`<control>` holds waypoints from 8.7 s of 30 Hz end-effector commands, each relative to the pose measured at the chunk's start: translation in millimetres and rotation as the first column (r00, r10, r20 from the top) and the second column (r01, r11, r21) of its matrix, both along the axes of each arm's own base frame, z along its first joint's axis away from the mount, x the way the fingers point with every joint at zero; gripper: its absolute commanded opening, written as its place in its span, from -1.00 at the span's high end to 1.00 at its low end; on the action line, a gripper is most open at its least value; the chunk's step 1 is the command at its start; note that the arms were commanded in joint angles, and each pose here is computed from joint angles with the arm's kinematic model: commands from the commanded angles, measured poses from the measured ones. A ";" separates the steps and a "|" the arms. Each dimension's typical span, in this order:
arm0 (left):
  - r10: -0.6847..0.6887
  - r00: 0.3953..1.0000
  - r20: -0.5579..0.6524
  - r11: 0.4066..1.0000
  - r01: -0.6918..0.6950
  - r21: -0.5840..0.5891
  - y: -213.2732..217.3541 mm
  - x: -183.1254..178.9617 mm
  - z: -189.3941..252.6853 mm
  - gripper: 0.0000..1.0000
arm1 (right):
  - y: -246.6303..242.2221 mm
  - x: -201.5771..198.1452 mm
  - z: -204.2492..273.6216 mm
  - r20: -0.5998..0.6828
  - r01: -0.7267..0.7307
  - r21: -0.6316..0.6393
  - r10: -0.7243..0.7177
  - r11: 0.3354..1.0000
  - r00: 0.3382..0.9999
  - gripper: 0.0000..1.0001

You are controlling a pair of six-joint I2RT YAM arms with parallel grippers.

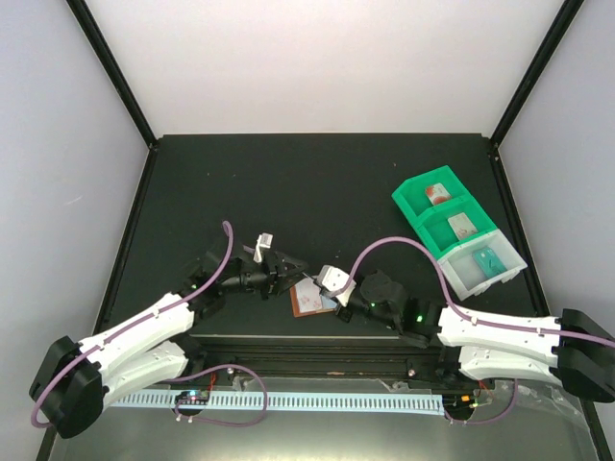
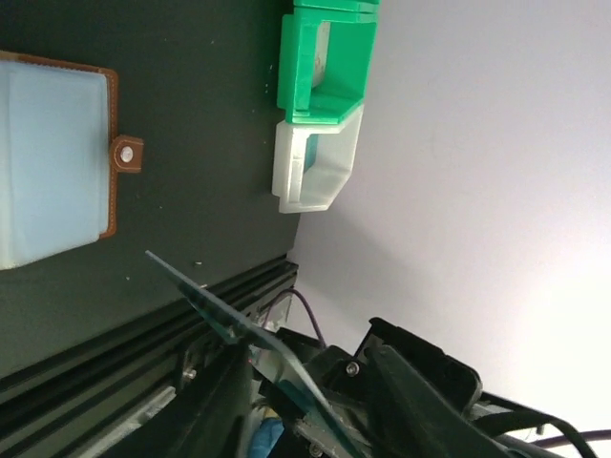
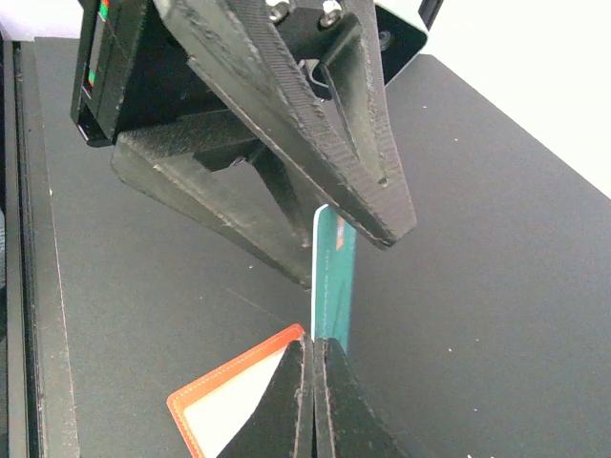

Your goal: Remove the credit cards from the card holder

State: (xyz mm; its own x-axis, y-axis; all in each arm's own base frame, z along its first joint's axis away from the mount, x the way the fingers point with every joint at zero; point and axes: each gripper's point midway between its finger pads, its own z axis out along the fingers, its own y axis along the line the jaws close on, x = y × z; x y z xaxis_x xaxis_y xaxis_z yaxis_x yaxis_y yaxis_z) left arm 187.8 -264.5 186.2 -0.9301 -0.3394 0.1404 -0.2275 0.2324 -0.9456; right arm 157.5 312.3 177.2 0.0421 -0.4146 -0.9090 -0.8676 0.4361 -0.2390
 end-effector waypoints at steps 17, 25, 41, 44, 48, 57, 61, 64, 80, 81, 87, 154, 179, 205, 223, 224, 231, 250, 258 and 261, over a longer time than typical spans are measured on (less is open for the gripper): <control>-0.025 0.944 0.328 0.998 0.003 0.068 3.4 12.6 16.0 0.97 | -22.8 3.0 40.1 -0.273 0.235 0.085 -0.204 0.968 0.940 0.15; -0.100 0.816 0.569 0.981 -0.015 0.194 14.1 13.2 30.7 0.97 | -33.8 12.2 58.1 -0.520 0.275 0.180 -0.146 0.944 0.842 0.02; -0.119 0.699 0.705 0.989 0.143 0.025 7.3 -22.0 81.6 0.97 | -31.3 13.6 62.2 -0.768 0.245 0.403 0.180 0.881 0.614 -0.04; -0.122 0.700 0.703 0.988 0.152 0.020 6.7 -23.5 82.7 0.97 | -32.8 12.5 63.6 -0.766 0.248 0.436 0.213 0.865 0.606 0.10; -0.124 0.703 0.701 0.987 0.157 0.016 6.8 -24.6 82.9 0.97 | -34.4 11.4 67.1 -0.760 0.252 0.469 0.242 0.847 0.603 0.58; -0.119 0.724 0.679 0.991 0.132 0.032 9.0 -21.4 75.8 0.67 | -38.4 11.3 77.3 -0.738 0.255 0.501 0.255 0.827 0.625 0.98; -0.107 0.753 0.650 0.994 0.081 0.069 13.0 -13.9 64.4 -0.16 | -41.3 13.5 73.6 -0.750 0.281 0.486 0.230 0.827 0.621 0.98; -0.107 0.750 0.653 0.994 0.068 0.085 13.9 -11.6 62.2 -0.58 | -47.2 16.1 70.9 -0.753 0.311 0.466 0.186 0.828 0.632 0.98; -0.215 0.739 0.638 0.956 0.025 0.292 18.9 1.5 25.5 -0.98 | -119.8 63.3 41.6 -0.800 0.646 0.211 -0.250 0.734 0.546 0.98; -0.223 0.739 0.636 0.953 0.029 0.300 18.2 2.4 23.4 -0.98 | -126.6 65.7 39.0 -0.801 0.665 0.197 -0.273 0.720 0.533 0.98; -0.299 0.727 0.618 0.927 0.066 0.370 14.3 4.5 13.2 -0.98 | -181.2 85.8 30.9 -0.793 0.798 0.113 -0.430 0.592 0.432 0.98; -0.437 0.755 0.489 0.888 0.273 0.371 11.6 -2.9 -28.6 -0.98 | -443.2 129.5 -91.9 -0.788 0.961 -0.213 -0.551 -0.174 -0.275 0.93; -0.420 0.770 0.480 0.890 0.247 0.382 19.6 -4.1 -31.0 -0.98 | -471.1 99.4 -89.1 -0.696 0.860 -0.335 -0.514 -0.384 -0.501 0.56; -0.301 0.873 0.385 0.865 0.080 0.495 49.3 13.8 -63.6 -0.93 | -325.0 130.6 15.3 -0.790 0.982 -0.038 -0.607 0.184 0.083 0.26; -0.182 0.921 0.344 0.930 0.048 0.364 39.5 14.7 -95.4 -0.78 | -175.2 96.2 -50.1 -0.879 0.743 -0.051 -0.383 0.667 0.284 0.23; -0.175 0.927 0.332 0.933 0.048 0.357 38.6 14.9 -97.8 -0.77 | -167.4 94.2 -54.5 -0.885 0.722 -0.052 -0.367 0.690 0.288 0.22; -0.178 0.927 0.329 0.950 0.075 0.304 22.8 12.3 -95.5 -0.75 | -124.7 83.6 -79.1 -0.896 0.609 -0.070 -0.318 0.790 0.309 0.18; -0.235 0.929 0.286 0.934 0.135 0.331 17.3 6.8 -114.8 -0.76 | -67.5 58.8 -136.6 -0.904 0.445 -0.202 -0.341 0.873 0.258 0.17; -0.273 0.920 0.281 0.896 0.137 0.422 25.3 7.3 -122.1 -0.76 | -61.0 41.9 -144.3 -0.909 0.413 -0.215 -0.336 0.885 0.247 0.25; -0.281 0.917 0.284 0.884 0.132 0.448 28.5 7.3 -122.6 -0.75 | -61.0 38.0 -146.8 -0.911 0.406 -0.219 -0.335 0.887 0.242 0.28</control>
State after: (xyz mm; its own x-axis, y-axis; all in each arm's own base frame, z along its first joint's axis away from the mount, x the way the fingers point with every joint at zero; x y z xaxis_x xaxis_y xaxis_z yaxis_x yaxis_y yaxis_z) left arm 188.1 -236.0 54.0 -0.9653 -0.1179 -0.2331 0.1195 0.5942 -0.7954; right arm 197.3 247.8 31.4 -0.9610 -0.0960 -0.2594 -0.2388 0.7609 0.6033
